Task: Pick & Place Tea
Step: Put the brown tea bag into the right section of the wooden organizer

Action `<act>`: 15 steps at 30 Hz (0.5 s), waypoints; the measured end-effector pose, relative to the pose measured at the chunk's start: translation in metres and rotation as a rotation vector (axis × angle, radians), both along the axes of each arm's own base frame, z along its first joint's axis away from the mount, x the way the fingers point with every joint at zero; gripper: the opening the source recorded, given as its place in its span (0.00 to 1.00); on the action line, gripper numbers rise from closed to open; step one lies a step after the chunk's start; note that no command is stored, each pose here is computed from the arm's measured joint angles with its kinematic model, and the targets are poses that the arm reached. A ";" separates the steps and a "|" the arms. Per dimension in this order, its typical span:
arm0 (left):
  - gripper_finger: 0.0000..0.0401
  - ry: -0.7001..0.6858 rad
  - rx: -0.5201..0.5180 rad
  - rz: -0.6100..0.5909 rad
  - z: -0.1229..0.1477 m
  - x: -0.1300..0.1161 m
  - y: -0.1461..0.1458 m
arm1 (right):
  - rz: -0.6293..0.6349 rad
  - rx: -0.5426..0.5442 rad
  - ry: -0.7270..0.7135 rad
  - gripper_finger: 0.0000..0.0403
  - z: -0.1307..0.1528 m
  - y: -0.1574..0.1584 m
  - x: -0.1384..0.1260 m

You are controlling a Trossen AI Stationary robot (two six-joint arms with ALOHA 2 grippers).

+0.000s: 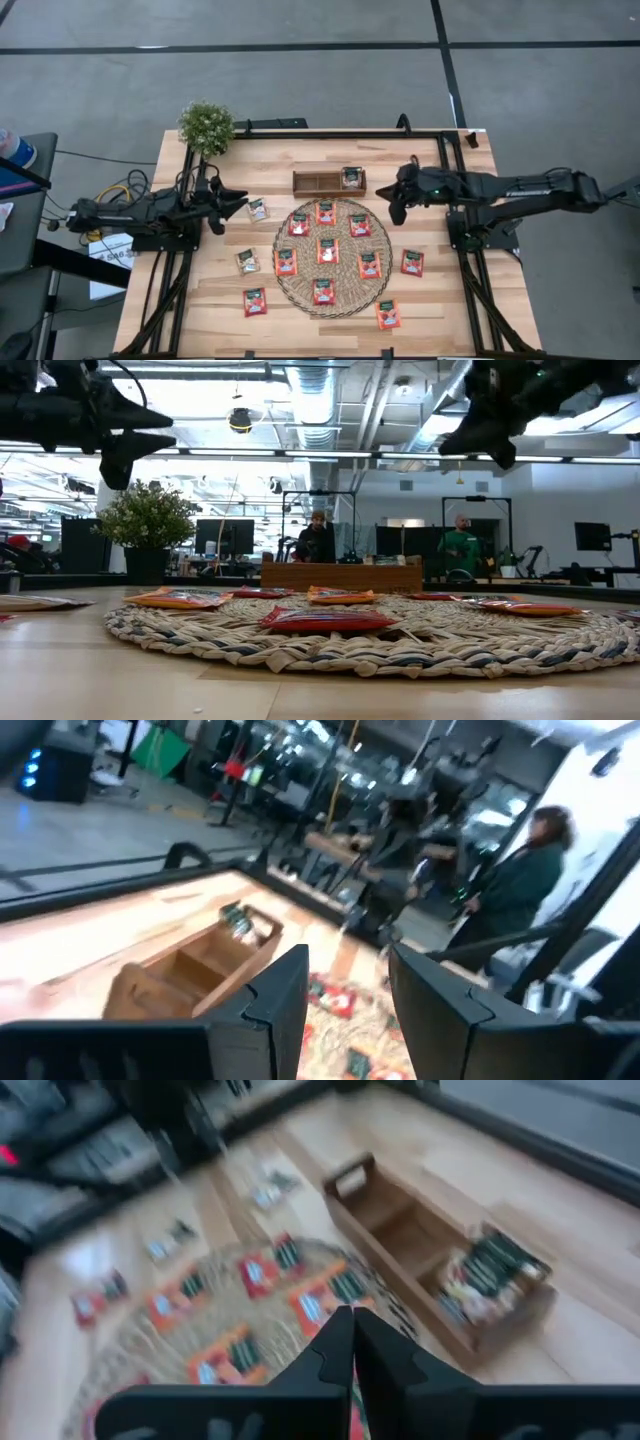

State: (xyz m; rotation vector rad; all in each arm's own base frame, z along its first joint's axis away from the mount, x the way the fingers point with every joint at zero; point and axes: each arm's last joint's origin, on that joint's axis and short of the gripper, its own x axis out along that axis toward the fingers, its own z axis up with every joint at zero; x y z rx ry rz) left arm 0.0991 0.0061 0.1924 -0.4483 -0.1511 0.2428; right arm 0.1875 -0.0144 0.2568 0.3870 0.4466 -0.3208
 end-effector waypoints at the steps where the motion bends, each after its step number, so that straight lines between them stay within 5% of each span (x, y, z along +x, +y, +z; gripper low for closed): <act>1: 0.33 0.026 0.003 0.009 0.001 0.002 0.000 | -0.005 0.009 -0.043 0.01 -0.002 0.000 -0.002; 15: 0.33 0.511 0.071 0.110 0.017 0.061 0.002 | -0.013 0.019 -0.468 0.00 -0.020 0.002 -0.036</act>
